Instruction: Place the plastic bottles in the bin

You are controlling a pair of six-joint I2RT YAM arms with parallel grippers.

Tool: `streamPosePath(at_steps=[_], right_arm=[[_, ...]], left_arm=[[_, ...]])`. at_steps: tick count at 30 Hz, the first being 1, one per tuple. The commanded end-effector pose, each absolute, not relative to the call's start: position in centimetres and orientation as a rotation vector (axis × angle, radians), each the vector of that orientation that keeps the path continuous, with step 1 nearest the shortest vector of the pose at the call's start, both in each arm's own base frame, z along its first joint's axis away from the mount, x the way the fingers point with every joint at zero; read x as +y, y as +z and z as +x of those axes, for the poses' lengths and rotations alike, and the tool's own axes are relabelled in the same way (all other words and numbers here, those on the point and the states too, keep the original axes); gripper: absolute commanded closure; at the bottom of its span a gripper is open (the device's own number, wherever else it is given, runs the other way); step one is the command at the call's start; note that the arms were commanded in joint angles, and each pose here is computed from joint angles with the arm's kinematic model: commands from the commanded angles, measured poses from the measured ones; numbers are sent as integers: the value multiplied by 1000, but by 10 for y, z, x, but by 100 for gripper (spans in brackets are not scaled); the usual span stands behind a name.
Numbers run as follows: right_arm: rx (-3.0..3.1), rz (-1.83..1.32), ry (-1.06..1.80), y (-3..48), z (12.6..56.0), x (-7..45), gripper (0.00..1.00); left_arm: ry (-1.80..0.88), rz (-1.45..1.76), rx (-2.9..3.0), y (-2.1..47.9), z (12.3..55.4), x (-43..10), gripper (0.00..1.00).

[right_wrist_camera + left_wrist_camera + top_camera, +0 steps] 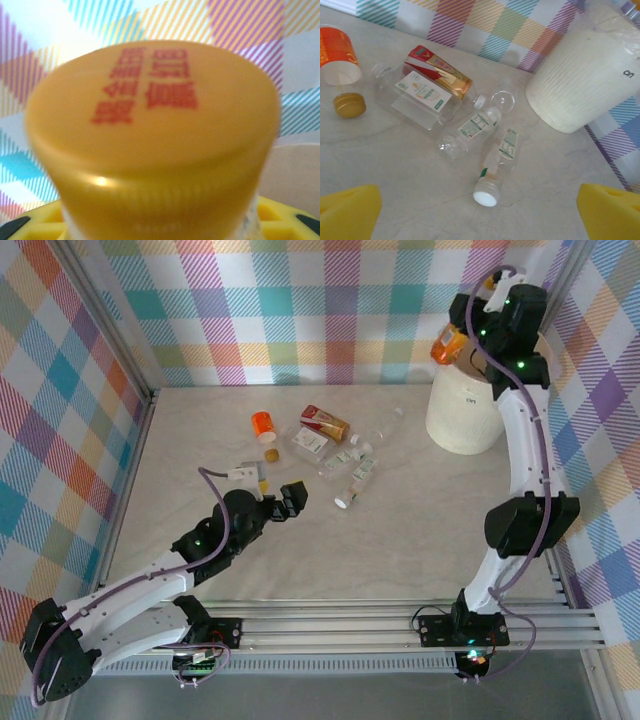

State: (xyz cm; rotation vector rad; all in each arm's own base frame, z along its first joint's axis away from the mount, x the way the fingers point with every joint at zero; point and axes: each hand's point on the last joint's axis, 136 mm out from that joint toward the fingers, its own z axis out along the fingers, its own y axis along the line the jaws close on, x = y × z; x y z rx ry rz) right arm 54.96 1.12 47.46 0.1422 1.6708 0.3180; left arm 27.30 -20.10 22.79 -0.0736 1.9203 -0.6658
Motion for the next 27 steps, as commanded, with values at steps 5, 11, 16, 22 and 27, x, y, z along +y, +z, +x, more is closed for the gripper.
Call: streamPosePath(at_steps=[5, 11, 16, 22, 27], right_arm=[[1570, 341, 222, 487, 571, -42, 66], [1664, 380, 153, 438, 588, -52, 65], [1810, 355, 112, 393, 595, -50, 60], [1975, 267, 140, 351, 605, -37, 43], [2025, 206, 221, 347, 608, -22, 22]], left_arm=[[-643, -118, 1927, 220, 275, -195, 0], [-642, -125, 1945, 213, 277, -198, 0], [-642, -121, 1966, 207, 277, -200, 0], [-622, -140, 1972, 203, 277, -195, 0], [-621, -143, 1976, 202, 278, -196, 0]])
